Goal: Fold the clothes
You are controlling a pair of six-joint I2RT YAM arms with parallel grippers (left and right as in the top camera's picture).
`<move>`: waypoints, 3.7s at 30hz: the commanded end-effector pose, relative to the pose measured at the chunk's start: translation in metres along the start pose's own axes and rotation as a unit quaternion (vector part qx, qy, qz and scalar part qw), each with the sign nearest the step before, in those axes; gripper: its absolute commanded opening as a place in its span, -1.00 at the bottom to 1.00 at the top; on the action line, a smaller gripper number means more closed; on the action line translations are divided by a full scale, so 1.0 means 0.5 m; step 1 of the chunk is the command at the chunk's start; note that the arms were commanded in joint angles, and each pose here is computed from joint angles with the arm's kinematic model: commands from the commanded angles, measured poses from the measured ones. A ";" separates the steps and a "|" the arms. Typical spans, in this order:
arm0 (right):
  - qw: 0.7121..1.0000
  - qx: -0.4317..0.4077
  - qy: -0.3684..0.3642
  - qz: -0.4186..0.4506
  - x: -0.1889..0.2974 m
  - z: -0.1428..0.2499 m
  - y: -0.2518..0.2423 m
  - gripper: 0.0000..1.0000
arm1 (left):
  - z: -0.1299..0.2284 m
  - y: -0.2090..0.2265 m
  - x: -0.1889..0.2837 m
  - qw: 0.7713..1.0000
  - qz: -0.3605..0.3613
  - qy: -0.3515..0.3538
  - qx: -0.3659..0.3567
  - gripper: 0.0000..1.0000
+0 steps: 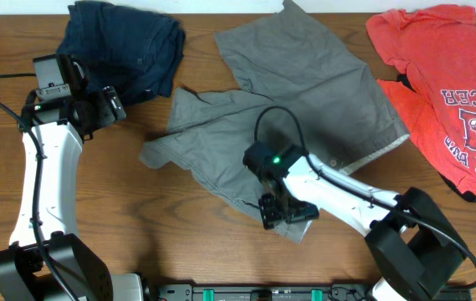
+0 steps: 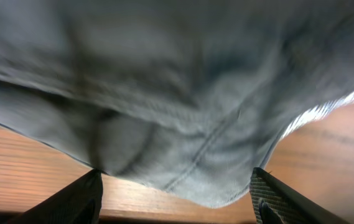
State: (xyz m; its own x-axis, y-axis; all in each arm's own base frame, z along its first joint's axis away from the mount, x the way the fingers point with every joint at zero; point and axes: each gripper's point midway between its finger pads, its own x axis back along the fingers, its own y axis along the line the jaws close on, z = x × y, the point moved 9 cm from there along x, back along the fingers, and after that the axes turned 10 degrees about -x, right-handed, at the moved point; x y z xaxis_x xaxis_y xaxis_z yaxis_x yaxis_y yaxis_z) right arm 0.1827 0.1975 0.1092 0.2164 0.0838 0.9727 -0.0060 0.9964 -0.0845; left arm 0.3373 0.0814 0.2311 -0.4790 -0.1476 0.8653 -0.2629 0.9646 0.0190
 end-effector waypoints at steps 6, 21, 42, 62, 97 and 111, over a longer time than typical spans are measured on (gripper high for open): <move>0.999 -0.041 0.002 0.015 -0.022 0.023 -0.007 0.38 | 0.009 0.001 0.005 1.000 -0.001 0.008 0.003 0.96; 0.996 -0.080 -0.018 0.021 -0.034 0.005 -0.059 -0.97 | 0.029 -0.014 -0.007 0.998 0.041 0.044 0.002 0.99; 0.983 -0.138 -0.009 -0.117 0.160 0.098 -0.295 0.30 | 0.039 -0.100 -0.003 0.994 0.075 0.050 -0.062 0.98; 0.944 -0.132 -0.246 -0.177 0.214 -0.043 -0.271 0.66 | -0.013 -0.347 -0.096 0.935 0.237 -0.099 -0.246 1.00; 0.919 -0.127 -0.328 -0.180 0.245 -0.084 -0.270 0.52 | 0.038 -0.423 -0.323 0.976 0.203 -0.046 -0.070 0.07; 0.917 -0.130 -0.335 -0.173 0.247 -0.086 -0.272 0.53 | 0.059 -0.442 -0.374 0.966 0.204 -0.065 -0.142 -0.16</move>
State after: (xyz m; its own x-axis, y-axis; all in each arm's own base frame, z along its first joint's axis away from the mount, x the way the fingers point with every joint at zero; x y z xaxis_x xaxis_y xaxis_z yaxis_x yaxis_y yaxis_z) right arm 0.2496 0.0744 0.2245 -0.4605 -0.1764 0.8700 0.2095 0.9308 0.2996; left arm 0.4617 -0.1102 0.0739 -0.6376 0.2621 0.7244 0.1946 0.9646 -0.1778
